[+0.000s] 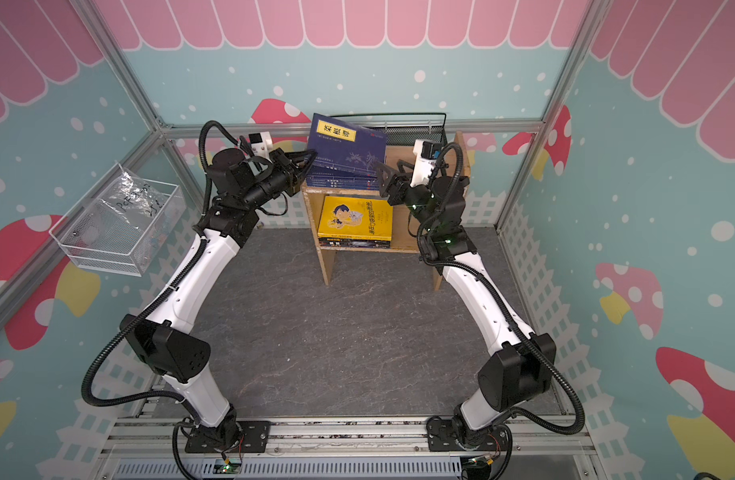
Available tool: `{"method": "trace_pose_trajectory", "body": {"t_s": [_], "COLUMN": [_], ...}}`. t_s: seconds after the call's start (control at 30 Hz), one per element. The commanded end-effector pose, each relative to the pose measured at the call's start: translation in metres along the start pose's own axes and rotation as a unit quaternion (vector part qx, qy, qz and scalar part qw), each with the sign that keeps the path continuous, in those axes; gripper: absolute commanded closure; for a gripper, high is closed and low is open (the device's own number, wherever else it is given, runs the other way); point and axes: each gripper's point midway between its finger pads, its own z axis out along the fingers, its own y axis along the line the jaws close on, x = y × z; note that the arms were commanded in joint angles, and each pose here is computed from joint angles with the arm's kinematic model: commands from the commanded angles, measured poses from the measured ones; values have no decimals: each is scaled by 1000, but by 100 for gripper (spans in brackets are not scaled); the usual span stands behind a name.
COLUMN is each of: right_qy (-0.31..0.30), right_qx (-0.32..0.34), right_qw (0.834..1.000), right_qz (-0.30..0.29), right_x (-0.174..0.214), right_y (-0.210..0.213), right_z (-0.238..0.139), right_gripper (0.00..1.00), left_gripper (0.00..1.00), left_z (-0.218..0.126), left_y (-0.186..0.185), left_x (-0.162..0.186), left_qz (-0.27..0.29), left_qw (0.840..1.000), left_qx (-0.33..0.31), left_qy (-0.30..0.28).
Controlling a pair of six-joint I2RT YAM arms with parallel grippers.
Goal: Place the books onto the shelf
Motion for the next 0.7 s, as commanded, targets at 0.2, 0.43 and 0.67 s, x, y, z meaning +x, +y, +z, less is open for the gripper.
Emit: {"method": "trace_pose_trajectory", "body": {"t_s": [0.2,0.43,0.67], "right_qy": [-26,-22,-18], "right_qx": [-6,-4,1], "right_qw": [1000,1000,1000], "right_qz": [5,15,21], "right_x": [-18,-12,-6], "right_y": [7,4,2], "right_z": [4,8,11], "right_gripper": [35,39,39], "left_gripper": [100,100,100], "left_z": [-13,-13,-18], "left_y": [-19,-17,-21], "left_x": [0,2,3], "left_qz": [11,-1,-10], "left_qw": [1000,1000,999], "left_qx": [20,25,36], "left_qy": [2,3,3]}}
